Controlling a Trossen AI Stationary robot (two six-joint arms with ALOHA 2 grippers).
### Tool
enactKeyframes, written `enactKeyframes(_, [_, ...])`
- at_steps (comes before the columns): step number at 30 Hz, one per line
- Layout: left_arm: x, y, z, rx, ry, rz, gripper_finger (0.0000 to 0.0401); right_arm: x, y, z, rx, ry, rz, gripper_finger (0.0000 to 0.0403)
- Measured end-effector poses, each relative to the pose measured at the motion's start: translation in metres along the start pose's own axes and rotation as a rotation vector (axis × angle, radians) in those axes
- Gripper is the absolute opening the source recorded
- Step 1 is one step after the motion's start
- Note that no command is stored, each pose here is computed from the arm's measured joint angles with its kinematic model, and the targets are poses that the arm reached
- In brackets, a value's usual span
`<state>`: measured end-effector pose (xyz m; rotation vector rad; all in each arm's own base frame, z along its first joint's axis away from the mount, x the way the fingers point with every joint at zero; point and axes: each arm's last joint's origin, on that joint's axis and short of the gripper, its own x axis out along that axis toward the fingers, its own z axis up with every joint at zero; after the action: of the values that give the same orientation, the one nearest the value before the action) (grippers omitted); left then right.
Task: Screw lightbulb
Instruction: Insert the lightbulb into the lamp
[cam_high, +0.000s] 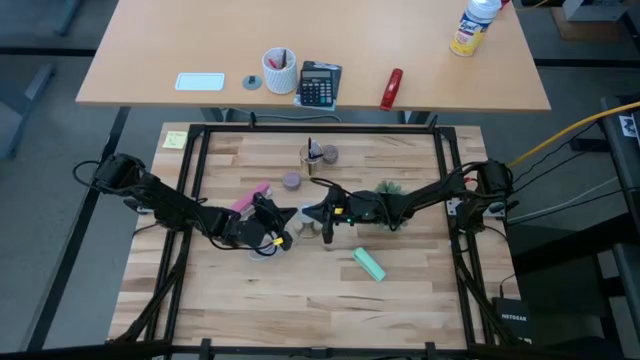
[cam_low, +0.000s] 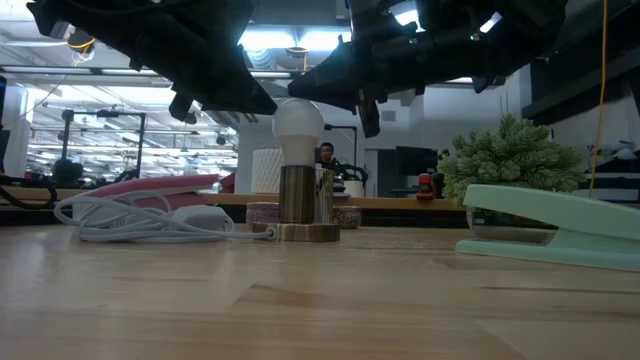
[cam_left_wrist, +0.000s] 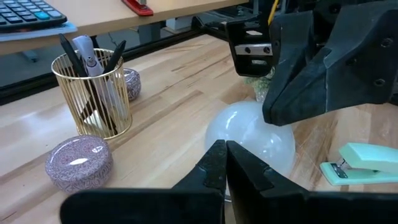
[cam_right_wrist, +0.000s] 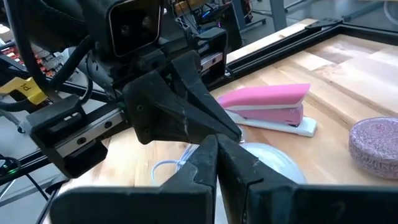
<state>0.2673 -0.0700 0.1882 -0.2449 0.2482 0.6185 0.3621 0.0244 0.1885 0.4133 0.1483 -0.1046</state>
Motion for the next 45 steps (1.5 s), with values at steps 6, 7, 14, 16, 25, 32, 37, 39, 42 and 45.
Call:
enactKeyframes(6, [0.000,0.000,0.000,-0.001,0.000,0.000,0.0001,0.000,-0.001,0.002,-0.018,-0.021,-0.035,0.0014])
enactKeyframes(7, [0.000,0.000,0.000,-0.003,0.000,-0.001,0.0001,-0.001,-0.001,0.002,-0.018,-0.023,-0.037,0.0014])
enactKeyframes(14, [0.000,0.000,0.000,-0.003,0.000,-0.003,0.0001,-0.001,-0.001,0.004,-0.020,-0.046,-0.066,0.0014])
enactKeyframes(16, [-0.001,-0.001,0.000,-0.004,-0.001,-0.006,0.0001,-0.001,-0.001,0.004,-0.022,-0.046,-0.067,0.0014])
enactKeyframes(25, [-0.018,-0.005,0.011,0.014,-0.030,-0.065,0.0001,-0.001,-0.003,0.005,-0.048,-0.078,-0.140,0.0014])
enactKeyframes(32, [-0.022,-0.010,0.007,0.028,0.029,-0.171,0.0001,-0.001,-0.006,0.000,-0.083,-0.016,-0.176,0.0014])
enactKeyframes(37, [-0.020,-0.008,0.004,0.032,0.061,-0.159,0.0001,-0.001,-0.006,-0.001,-0.086,-0.006,-0.182,0.0014])
enactKeyframes(39, [-0.020,-0.006,0.003,0.024,0.076,-0.149,0.0001,-0.001,-0.006,-0.001,-0.086,-0.004,-0.183,0.0014])
enactKeyframes(42, [-0.019,-0.006,0.002,0.021,0.088,-0.158,0.0001,-0.001,-0.006,-0.001,-0.087,-0.003,-0.183,0.0014])
enactKeyframes(45, [-0.017,-0.008,-0.001,0.022,0.089,-0.165,0.0001,-0.001,-0.007,-0.001,-0.087,-0.001,-0.183,0.0014])
